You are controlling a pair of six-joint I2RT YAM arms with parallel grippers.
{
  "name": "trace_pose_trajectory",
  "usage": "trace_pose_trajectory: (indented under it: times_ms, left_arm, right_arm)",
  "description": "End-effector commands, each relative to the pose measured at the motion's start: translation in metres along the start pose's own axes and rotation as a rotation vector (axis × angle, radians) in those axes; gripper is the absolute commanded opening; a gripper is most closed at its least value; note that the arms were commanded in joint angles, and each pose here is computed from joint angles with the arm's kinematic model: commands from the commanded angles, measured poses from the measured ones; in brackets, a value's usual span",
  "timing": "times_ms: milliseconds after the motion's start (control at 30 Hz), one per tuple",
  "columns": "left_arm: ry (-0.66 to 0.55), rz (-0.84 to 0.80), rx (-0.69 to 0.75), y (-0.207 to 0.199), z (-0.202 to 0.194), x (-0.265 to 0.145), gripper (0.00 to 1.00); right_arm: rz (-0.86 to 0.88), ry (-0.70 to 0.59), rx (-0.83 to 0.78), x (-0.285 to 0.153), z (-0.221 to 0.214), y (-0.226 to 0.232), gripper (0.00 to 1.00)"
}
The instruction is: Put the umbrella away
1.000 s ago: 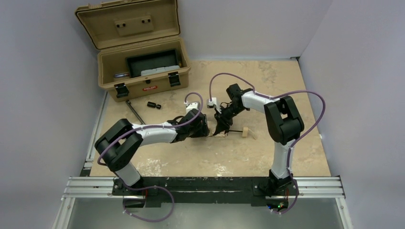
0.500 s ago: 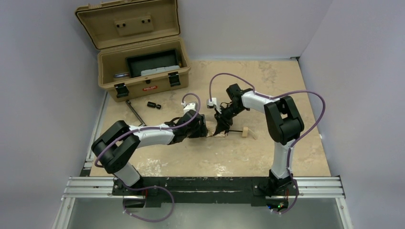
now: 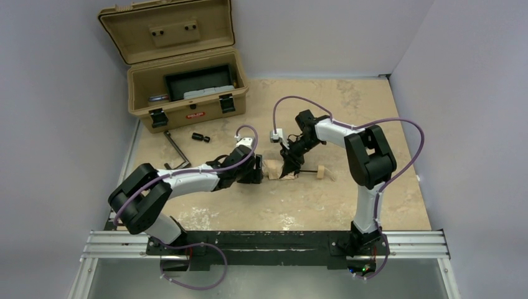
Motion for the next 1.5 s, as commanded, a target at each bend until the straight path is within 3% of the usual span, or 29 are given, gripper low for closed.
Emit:
trace_pose_trajectory:
  times_ms: [0,233,433,567,767,1000,1133,1333,1467]
  left_arm:
    - [0.257,0.030,0.066,0.024,-0.065,-0.003,0.66]
    - [0.248,-0.137,0.057,-0.014,-0.068,-0.001,0.67]
    - [0.276,-0.153,0.065,-0.016,-0.079,0.003,0.68]
    - [0.293,-0.034,0.041,-0.003,-0.080,0.014,0.67]
    - [0.342,0.180,0.050,0.020,-0.078,0.025,0.46]
    - [0.355,0.300,0.078,0.038,-0.080,0.028,0.41]
    - [0.293,0.389,0.016,0.042,-0.067,0.035,0.26]
    - [0.206,0.371,-0.117,0.030,-0.056,0.050,0.29]
    - [0.189,0.291,-0.086,0.018,-0.054,0.047,0.34]
  right_arm:
    - [0.007,0.296,0.118,0.008,-0.082,0.007,0.00]
    - [0.005,0.294,0.115,0.008,-0.082,0.007,0.00]
    - [0.009,0.291,0.116,0.008,-0.081,0.007,0.00]
    - [0.011,0.289,0.117,0.008,-0.081,0.008,0.00]
    - [0.011,0.290,0.116,0.007,-0.082,0.009,0.00]
    - [0.017,0.286,0.118,0.009,-0.081,0.008,0.00]
    - [0.021,0.273,0.118,0.009,-0.078,0.010,0.00]
    - [0.035,0.259,0.123,0.009,-0.077,0.015,0.00]
    - [0.032,0.249,0.119,0.008,-0.075,0.016,0.00]
Point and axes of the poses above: each gripper's point midway between its finger pads, its own x axis out along the fingers, its own y axis along the line the jaws close on, z = x × y, the point moved 1 cm from there along -x, back along the fingers, and after that the axes turned 4 degrees about x, right-handed, at the moved point
